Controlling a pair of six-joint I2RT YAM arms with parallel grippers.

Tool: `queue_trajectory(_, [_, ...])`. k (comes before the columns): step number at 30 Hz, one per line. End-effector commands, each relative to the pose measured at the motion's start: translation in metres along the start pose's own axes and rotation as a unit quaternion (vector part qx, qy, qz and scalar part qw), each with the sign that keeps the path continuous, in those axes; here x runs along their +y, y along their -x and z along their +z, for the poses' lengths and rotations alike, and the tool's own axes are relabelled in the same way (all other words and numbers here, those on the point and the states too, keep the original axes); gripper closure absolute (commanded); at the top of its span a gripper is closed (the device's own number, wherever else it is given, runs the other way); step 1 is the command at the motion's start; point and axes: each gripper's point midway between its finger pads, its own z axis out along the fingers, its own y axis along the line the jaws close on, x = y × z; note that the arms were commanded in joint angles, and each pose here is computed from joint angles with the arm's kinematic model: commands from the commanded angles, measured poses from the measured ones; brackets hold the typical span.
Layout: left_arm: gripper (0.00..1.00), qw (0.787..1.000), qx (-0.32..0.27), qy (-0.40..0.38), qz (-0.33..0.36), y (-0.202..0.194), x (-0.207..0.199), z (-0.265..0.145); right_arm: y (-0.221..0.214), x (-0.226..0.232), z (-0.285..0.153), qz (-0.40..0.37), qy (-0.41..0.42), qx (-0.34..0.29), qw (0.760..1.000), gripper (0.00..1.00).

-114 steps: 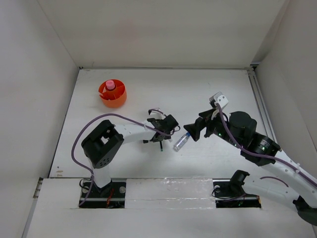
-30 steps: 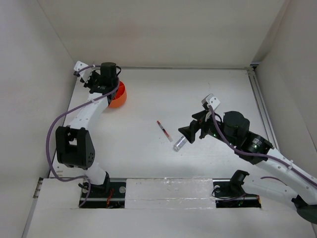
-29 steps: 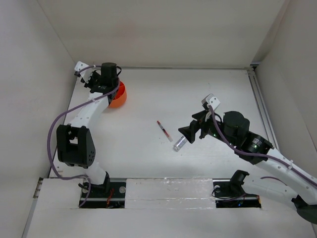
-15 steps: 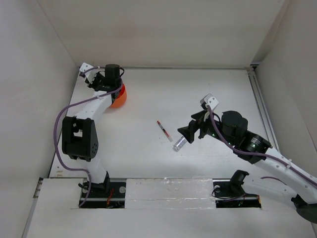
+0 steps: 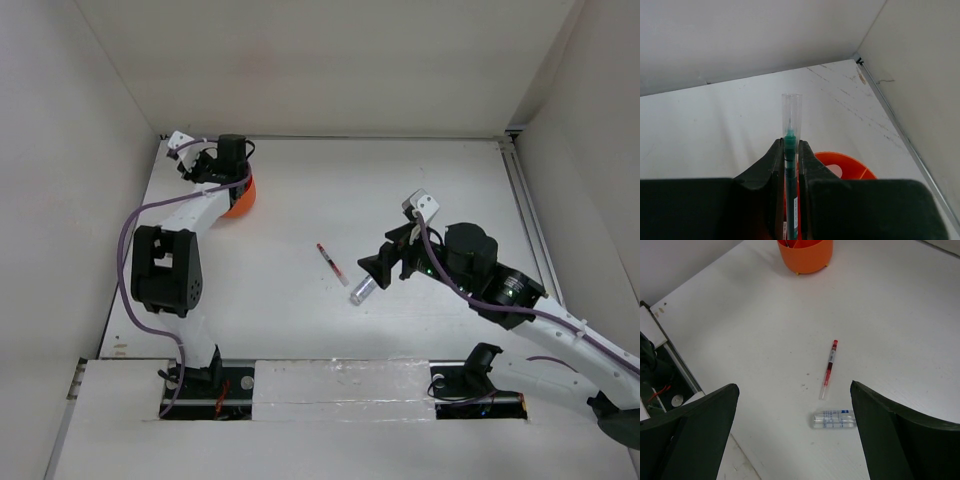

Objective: Sort the stationery into containers
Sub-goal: Place the pen in the storage box.

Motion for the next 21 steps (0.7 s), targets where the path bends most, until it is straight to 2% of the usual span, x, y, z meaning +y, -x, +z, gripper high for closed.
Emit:
queue_trajectory(1, [1.00,1.000,-0.013,0.004,-0.021,0.009,-0.007,0.004,0.014,0.002,0.000,-0.004,0.008,-0.027,1.000,0.01])
queue_trajectory(21, [1.00,1.000,0.010,0.011,-0.008,-0.026,-0.003,0.010,0.005,0.002,0.008,-0.004,0.011,-0.013,1.000,0.01])
